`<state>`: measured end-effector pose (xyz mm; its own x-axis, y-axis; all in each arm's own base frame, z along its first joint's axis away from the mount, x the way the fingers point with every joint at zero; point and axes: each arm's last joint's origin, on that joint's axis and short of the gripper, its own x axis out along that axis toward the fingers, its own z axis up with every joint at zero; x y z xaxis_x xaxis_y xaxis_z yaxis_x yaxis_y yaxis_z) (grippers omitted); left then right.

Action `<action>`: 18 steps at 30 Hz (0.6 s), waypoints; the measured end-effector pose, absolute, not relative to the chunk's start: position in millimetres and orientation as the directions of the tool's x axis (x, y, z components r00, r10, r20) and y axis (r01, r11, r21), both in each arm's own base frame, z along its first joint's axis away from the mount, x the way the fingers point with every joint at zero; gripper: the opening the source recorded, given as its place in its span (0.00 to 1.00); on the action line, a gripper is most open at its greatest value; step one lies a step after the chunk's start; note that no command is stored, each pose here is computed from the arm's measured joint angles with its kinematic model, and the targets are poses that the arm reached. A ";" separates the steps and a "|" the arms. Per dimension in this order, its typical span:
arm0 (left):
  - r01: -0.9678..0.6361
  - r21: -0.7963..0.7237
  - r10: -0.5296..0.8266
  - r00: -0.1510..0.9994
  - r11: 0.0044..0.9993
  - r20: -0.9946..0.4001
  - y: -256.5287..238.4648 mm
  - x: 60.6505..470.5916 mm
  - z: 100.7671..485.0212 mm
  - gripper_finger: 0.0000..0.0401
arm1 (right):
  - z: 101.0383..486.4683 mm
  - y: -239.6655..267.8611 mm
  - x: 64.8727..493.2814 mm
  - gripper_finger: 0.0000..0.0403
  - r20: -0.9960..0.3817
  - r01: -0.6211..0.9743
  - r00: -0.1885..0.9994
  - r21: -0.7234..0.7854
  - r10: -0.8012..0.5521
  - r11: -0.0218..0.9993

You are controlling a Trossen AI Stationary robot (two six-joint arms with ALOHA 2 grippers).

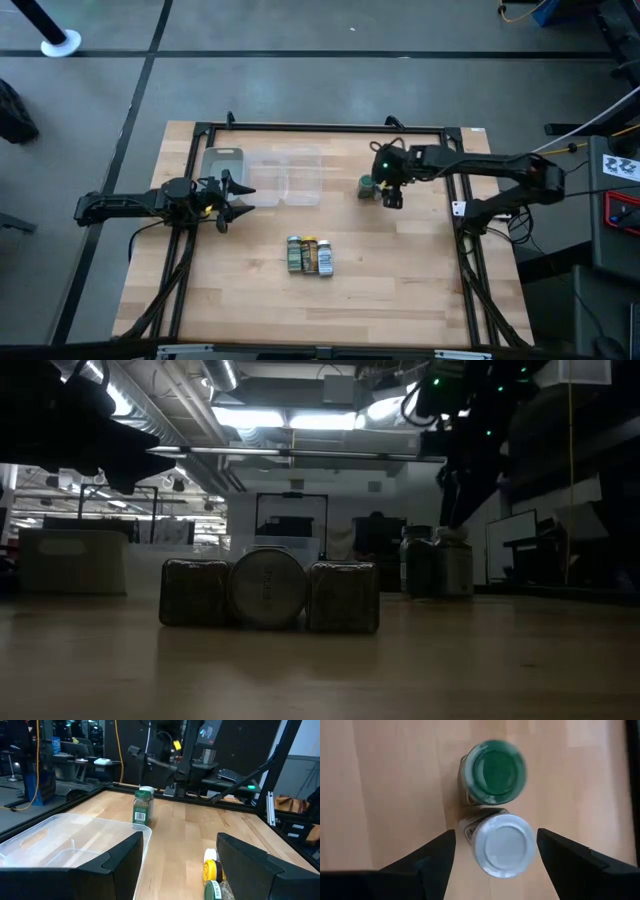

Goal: Sort spices by type
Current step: Put the top white seasoning bottle into the right transparent bin

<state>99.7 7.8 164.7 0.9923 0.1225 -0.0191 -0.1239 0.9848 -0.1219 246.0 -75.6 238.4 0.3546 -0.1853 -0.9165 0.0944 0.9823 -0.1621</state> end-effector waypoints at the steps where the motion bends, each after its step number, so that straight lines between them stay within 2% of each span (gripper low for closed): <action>1: -0.124 -0.122 0.123 0.992 0.985 -0.019 7.8 99.7 164.7 0.59 | 235.8 -76.0 247.4 0.70 -0.921 0.090 0.343 -0.164 -0.185 0.982; 18: -0.124 -0.122 0.123 0.992 0.985 -0.019 7.8 99.7 164.7 0.59 | 228.1 -79.7 251.4 0.70 -0.922 0.108 0.286 -0.238 -0.260 0.965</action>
